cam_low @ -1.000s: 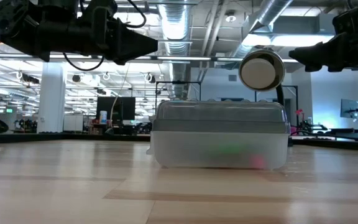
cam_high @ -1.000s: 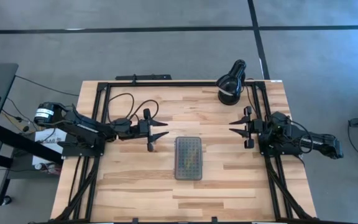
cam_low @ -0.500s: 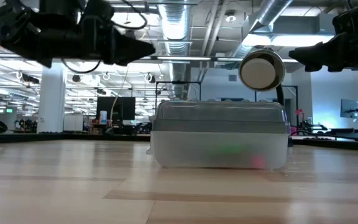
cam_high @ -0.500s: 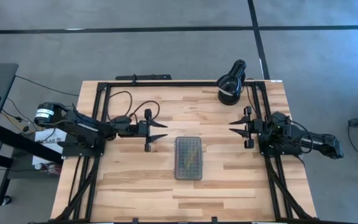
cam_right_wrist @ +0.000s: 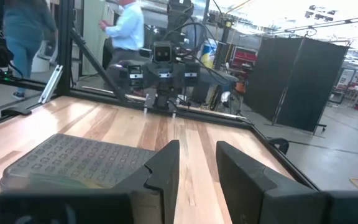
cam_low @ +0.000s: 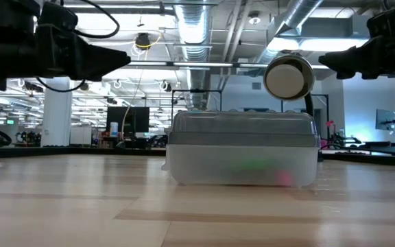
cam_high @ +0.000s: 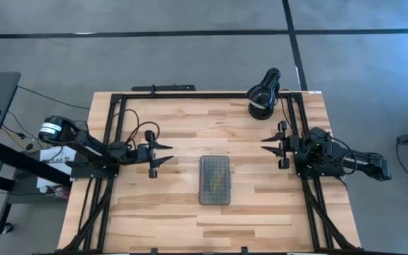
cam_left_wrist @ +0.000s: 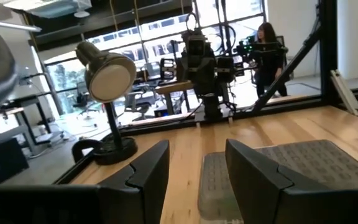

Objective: Pick & place school supplies into a supply box
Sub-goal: Return to Home Position

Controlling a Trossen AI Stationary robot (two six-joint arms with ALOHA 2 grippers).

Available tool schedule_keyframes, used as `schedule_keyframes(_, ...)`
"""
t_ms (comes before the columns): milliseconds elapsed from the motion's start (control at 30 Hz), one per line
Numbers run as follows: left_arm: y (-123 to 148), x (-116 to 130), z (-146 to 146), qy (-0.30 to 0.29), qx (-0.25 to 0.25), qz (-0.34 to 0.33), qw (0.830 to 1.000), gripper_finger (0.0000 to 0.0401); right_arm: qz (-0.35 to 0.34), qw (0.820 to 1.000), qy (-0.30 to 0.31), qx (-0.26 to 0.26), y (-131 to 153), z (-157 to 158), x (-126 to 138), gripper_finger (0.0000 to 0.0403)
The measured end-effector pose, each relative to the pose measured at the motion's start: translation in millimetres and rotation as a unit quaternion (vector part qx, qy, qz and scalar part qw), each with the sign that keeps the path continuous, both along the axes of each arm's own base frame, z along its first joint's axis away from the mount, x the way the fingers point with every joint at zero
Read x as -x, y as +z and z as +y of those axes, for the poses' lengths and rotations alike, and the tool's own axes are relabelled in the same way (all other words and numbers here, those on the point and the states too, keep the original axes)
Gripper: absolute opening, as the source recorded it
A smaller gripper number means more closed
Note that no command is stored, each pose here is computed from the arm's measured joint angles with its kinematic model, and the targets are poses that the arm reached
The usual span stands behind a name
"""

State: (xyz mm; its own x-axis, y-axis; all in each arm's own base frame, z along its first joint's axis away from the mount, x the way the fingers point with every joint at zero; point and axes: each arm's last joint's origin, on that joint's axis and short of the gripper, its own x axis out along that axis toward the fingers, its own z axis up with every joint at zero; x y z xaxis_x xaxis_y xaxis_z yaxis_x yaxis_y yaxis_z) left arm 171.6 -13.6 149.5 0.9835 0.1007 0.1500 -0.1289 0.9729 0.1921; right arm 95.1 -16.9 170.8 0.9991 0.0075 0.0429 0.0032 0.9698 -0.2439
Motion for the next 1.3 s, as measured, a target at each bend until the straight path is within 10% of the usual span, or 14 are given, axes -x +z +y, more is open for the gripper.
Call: schedule_keyframes(1300, 28.9, 76.5, 6.5, -0.022, -0.001, 0.034, 0.999, 0.0153, 0.001, 1.0, 0.001, 0.0, -0.3, 0.2, -0.2, 0.0102)
